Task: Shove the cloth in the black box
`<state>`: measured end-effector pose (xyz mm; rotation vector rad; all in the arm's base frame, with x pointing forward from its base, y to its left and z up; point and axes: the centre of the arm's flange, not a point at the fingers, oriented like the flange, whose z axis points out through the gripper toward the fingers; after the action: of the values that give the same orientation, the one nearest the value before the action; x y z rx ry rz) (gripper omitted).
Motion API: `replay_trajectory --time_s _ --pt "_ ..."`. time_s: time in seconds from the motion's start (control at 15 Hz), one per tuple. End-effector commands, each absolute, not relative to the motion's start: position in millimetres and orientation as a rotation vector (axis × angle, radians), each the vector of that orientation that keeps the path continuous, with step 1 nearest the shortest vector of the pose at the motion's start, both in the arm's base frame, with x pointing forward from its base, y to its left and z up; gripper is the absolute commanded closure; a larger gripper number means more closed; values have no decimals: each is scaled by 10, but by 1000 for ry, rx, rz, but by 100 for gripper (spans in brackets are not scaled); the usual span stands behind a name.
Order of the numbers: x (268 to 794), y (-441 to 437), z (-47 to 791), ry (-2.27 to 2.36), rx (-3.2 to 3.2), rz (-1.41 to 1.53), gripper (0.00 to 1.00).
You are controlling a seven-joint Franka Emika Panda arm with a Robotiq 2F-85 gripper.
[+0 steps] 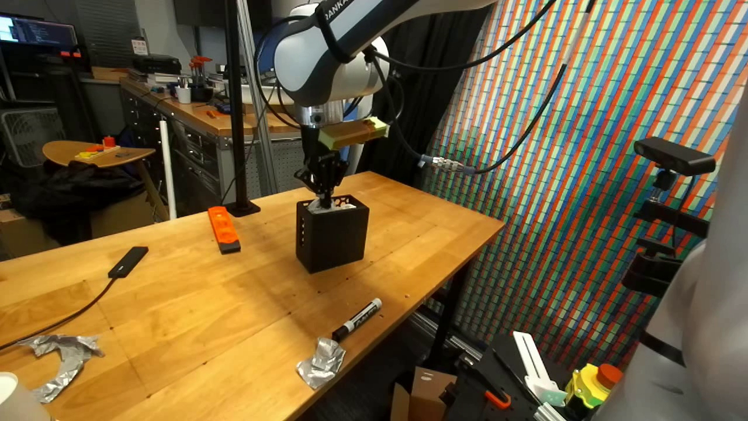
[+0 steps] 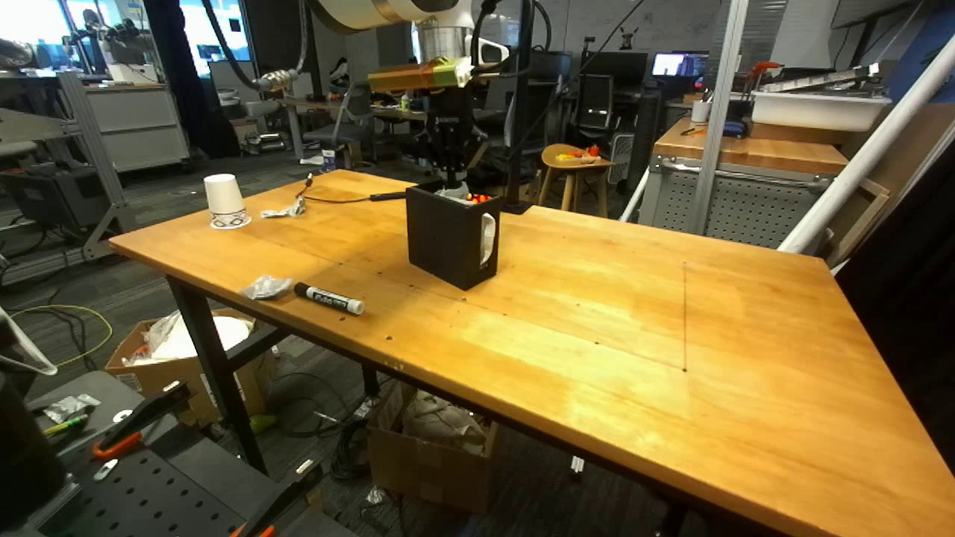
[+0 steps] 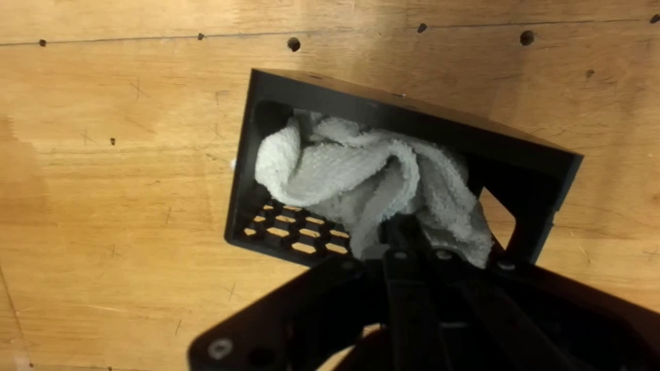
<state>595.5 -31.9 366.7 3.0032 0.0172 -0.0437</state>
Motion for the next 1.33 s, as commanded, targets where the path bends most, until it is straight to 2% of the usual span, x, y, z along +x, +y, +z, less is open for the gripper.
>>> replay_trajectory --time_s 0.0,1.27 --pt "5924 -462 3660 13 2957 -52 100" --pt "5763 -290 2500 -15 3056 -407 100"
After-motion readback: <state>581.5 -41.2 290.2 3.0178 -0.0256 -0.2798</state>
